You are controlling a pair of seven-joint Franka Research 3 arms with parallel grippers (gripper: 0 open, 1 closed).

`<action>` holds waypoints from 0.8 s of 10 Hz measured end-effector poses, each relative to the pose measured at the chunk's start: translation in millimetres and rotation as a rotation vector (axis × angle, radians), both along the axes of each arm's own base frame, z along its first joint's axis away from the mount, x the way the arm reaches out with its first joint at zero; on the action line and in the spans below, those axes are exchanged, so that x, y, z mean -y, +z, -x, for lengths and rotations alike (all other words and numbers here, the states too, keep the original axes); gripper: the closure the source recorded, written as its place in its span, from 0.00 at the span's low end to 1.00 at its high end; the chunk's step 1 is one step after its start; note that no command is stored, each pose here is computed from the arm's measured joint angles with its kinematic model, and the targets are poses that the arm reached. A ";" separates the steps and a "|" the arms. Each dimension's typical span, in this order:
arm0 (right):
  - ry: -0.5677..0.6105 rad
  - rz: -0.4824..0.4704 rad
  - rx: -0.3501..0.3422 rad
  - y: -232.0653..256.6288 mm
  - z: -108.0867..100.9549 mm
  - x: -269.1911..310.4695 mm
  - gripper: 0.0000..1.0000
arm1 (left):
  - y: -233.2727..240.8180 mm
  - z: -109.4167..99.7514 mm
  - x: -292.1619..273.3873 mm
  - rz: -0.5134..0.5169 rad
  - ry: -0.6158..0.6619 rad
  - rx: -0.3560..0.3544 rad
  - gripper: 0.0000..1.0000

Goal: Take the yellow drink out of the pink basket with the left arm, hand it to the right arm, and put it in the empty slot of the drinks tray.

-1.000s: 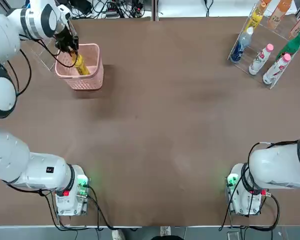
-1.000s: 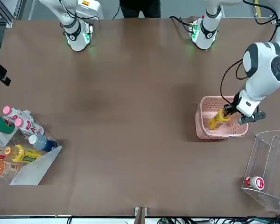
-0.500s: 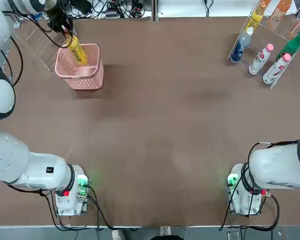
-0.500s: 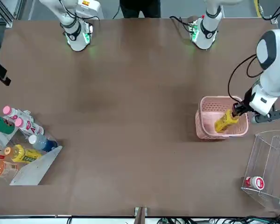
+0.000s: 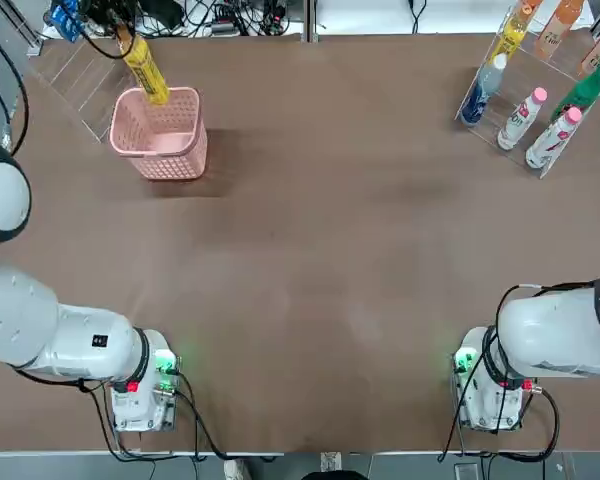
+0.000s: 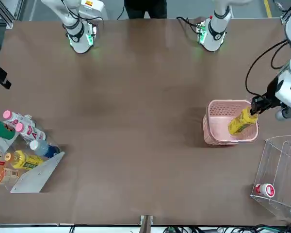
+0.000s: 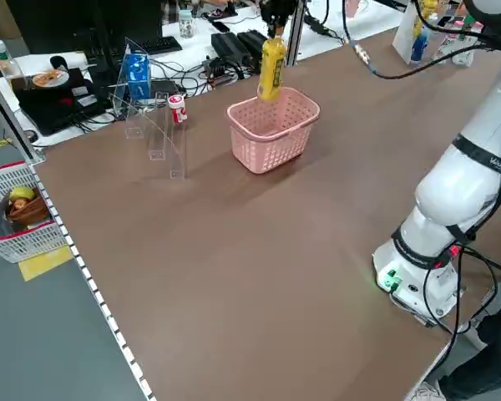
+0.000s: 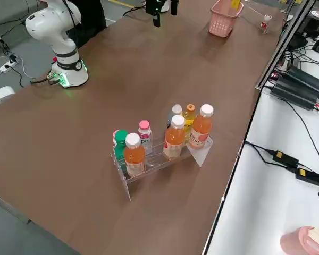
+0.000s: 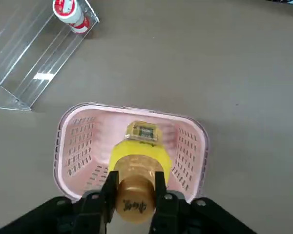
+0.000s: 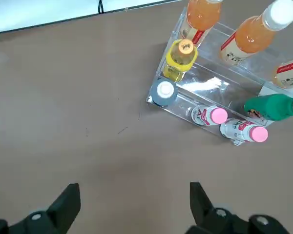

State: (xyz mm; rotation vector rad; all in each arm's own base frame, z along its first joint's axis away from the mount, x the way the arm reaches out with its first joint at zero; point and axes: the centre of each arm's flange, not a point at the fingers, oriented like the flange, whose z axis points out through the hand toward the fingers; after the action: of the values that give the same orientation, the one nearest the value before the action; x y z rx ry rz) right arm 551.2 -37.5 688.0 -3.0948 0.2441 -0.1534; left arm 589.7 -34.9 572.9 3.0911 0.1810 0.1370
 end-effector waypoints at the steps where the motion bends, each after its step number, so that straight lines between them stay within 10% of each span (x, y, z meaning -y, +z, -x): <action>1: 0.000 0.000 0.000 0.0 0.0 0.0 0.01 | 13.2 1.9 8.0 0.002 0.001 -0.001 0.66; 8: 0.000 0.000 0.001 0.1 -0.1 -0.1 0.01 | 58.7 11.7 124.0 0.041 0.067 -0.028 0.66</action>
State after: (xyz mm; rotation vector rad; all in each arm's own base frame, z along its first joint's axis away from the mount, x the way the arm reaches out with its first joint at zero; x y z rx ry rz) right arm 551.2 -37.3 688.0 -3.0948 0.2437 -0.1542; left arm 578.0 -158.9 631.6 3.0484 0.2850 0.0916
